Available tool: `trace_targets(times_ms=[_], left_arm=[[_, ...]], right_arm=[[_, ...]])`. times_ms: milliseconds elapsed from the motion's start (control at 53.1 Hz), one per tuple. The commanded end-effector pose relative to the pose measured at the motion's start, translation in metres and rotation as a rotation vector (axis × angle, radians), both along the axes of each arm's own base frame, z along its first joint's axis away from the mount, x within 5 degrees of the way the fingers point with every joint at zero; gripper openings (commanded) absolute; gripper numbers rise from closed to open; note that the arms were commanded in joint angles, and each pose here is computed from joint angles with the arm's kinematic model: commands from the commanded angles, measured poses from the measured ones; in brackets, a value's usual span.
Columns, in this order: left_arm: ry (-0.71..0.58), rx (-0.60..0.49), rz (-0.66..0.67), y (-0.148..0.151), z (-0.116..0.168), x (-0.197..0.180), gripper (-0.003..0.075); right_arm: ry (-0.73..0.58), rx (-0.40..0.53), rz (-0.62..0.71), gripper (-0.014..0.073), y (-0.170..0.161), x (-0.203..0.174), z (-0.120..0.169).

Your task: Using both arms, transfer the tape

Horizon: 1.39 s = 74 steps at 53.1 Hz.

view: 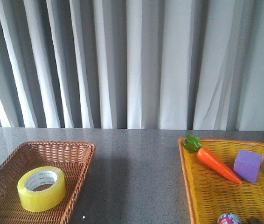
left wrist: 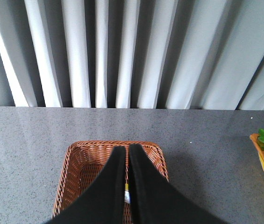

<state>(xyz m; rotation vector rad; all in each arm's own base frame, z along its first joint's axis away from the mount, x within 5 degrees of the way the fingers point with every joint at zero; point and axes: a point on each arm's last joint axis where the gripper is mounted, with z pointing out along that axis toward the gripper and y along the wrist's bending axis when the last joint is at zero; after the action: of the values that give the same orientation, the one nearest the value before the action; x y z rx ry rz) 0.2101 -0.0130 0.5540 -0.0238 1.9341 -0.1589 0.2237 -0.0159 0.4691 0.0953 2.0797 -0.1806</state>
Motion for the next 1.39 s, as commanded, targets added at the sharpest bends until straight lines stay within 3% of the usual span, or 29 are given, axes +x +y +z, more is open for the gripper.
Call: trace_targets(times_ms=[0, 358, 528, 697, 886, 1055, 1187, 1376], left_arm=[[-0.104, -0.017, -0.002, 0.0, 0.015, -0.006, -0.0007], [-0.088, -0.009, 0.006, 0.0, 0.008, 0.002, -0.0007], [-0.211, -0.015, 0.015, 0.003, -0.005, -0.044, -0.0007], [-0.36, 0.1, 0.046, 0.009, -0.073, -0.091, -0.0007], [-0.468, 0.108, 0.054, 0.011, -0.203, -0.143, -0.0007], [-0.466, 0.106, 0.055, 0.011, -0.302, -0.158, -0.0007], [-0.449, 0.099, 0.057, 0.011, -0.342, -0.156, -0.0007], [-0.418, 0.139, 0.049, 0.011, -0.346, -0.156, -0.0007]], right_arm=[[-0.102, -0.017, 0.002, -0.0008, -0.001, -0.006, 0.016], [-0.102, -0.017, 0.002, -0.0008, -0.001, -0.006, 0.016], [-0.102, -0.017, 0.002, -0.0008, -0.001, -0.006, 0.016], [-0.102, -0.017, 0.002, -0.0008, -0.001, -0.006, 0.016], [-0.099, -0.016, 0.002, -0.0008, -0.001, -0.006, 0.016], [-0.099, -0.016, 0.002, -0.0008, -0.001, -0.006, 0.016], [-0.099, -0.016, 0.002, -0.0008, -0.001, -0.006, 0.016], [-0.096, -0.016, 0.001, -0.0008, -0.001, -0.006, 0.016]])
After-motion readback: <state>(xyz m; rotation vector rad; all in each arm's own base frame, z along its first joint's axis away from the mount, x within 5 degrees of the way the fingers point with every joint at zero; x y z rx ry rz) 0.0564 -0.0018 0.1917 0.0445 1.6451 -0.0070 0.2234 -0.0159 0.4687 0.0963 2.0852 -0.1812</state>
